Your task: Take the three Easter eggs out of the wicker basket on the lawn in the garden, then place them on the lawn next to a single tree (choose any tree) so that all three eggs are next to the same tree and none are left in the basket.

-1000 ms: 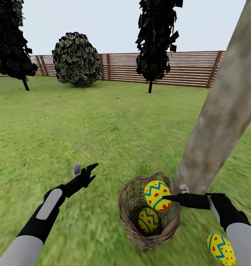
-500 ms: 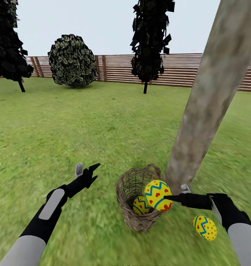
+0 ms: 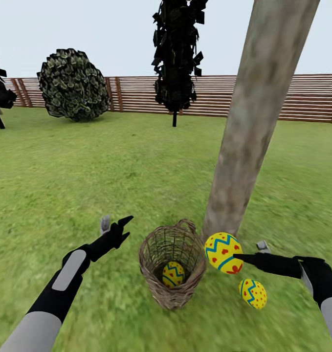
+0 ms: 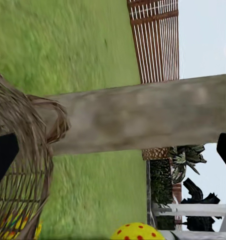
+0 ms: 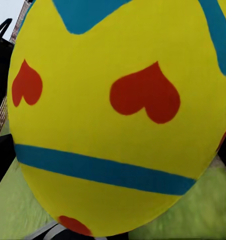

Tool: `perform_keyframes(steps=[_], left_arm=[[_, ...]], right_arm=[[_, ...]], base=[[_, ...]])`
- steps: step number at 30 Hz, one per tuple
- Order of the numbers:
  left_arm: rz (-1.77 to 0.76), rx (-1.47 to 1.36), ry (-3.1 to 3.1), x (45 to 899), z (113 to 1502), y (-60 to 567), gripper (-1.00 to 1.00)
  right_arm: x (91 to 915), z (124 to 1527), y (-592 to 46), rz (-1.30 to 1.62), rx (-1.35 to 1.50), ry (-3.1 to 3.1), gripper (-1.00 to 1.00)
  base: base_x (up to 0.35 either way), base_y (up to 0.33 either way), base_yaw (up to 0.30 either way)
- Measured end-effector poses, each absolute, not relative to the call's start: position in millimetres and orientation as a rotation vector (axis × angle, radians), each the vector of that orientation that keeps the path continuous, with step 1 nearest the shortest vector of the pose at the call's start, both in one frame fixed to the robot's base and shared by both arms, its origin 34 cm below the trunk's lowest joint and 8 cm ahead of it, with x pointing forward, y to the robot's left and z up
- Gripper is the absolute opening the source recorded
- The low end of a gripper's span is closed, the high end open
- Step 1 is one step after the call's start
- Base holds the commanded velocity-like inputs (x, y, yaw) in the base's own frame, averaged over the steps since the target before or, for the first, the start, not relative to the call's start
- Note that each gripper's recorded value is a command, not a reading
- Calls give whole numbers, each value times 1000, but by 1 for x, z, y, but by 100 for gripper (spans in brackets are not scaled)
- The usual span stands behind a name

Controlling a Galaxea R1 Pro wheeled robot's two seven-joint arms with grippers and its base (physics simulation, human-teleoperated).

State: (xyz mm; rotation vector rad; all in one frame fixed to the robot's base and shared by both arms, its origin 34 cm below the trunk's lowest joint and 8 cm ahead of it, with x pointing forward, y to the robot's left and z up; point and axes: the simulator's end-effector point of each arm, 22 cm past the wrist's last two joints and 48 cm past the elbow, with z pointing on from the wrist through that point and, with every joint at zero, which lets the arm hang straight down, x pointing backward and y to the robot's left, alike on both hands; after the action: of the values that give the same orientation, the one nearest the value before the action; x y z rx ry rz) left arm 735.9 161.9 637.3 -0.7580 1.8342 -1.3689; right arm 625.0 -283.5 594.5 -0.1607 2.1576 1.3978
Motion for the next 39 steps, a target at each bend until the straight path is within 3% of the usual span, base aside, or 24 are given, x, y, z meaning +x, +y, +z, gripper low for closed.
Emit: perform_keyframes(steps=[9, 16, 27, 39], left_arm=[[-1389, -729, 1845, 732, 642, 145, 100], [-1394, -724, 1839, 732, 647, 143, 100], [-1392, -721, 1836, 732, 649, 144, 100], [-1444, -727, 1823, 730, 654, 121, 100]], right_arm=[[627, 595, -288, 1364, -155, 2168, -100], [649, 561, -316, 1060, -109, 2280, -100], [695, 522, -395, 412, -68, 2300, -100], [708, 490, -392, 156, 9, 2287, -100]], base=[[0, -260, -235], [0, -253, -235], [0, -8, -79], [0, 0, 0]])
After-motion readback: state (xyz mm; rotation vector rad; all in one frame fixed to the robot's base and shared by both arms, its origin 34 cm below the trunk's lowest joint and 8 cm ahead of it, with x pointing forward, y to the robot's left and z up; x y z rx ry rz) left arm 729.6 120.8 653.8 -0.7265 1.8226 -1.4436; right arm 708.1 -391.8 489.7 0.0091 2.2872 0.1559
